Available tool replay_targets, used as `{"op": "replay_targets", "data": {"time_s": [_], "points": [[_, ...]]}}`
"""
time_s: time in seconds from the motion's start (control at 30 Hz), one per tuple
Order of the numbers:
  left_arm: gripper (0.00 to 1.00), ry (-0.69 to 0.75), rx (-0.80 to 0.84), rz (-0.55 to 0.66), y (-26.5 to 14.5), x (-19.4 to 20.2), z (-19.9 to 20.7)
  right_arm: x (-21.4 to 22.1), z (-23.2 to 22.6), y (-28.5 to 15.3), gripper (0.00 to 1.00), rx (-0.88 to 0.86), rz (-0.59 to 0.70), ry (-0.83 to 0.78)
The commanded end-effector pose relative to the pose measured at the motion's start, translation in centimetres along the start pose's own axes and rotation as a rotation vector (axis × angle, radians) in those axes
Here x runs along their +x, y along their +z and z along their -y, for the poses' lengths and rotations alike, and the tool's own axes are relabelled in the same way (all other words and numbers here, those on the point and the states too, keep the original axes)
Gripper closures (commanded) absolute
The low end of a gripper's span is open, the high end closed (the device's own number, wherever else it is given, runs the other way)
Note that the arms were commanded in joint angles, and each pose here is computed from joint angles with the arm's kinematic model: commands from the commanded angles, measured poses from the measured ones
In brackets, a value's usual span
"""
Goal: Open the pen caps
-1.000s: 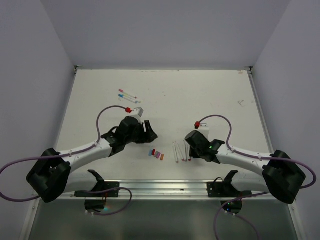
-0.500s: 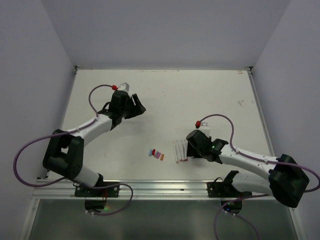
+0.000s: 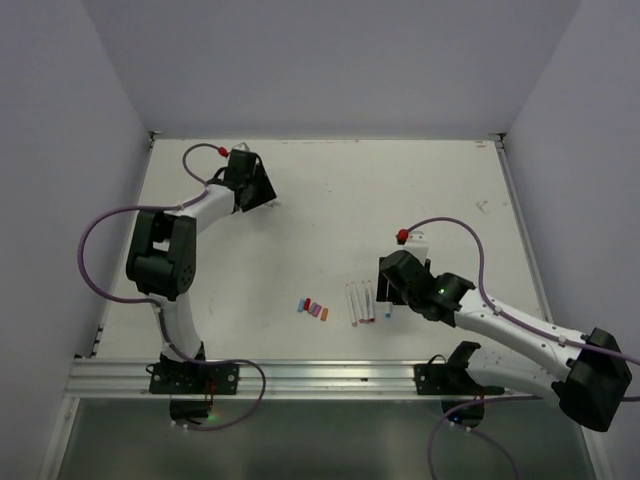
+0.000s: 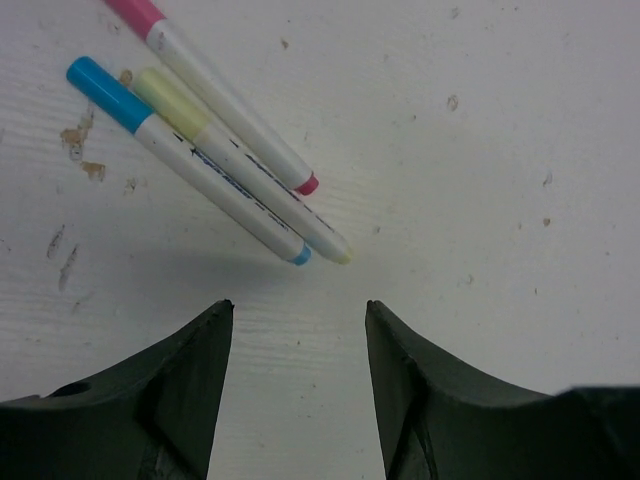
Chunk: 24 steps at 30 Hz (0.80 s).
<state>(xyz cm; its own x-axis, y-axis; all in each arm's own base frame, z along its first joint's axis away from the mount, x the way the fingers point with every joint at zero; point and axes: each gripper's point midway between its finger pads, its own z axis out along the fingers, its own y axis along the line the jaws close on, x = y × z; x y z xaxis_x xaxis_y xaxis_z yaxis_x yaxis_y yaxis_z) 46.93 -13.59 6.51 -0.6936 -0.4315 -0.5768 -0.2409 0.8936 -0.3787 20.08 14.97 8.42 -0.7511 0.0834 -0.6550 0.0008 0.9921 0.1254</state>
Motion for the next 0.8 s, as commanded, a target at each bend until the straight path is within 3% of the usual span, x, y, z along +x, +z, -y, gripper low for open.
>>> {"op": "replay_targets", "data": {"time_s": [0.0,0.27,0.77], "points": [[0.42,0.023,-0.102,0.042,0.4,-2.3,-1.3,-1.4,0.8,-0.7,0.33,0.038,0.049,-0.019],[0.43,0.016,-0.217,0.024,2.2,-2.1,-3.3,-1.3,0.9,-0.8,0.33,0.022,0.049,-0.012],[0.43,0.023,-0.252,0.026,4.0,-2.9,-3.7,-1.2,0.9,-1.2,0.33,-0.002,0.058,0.003]]}}
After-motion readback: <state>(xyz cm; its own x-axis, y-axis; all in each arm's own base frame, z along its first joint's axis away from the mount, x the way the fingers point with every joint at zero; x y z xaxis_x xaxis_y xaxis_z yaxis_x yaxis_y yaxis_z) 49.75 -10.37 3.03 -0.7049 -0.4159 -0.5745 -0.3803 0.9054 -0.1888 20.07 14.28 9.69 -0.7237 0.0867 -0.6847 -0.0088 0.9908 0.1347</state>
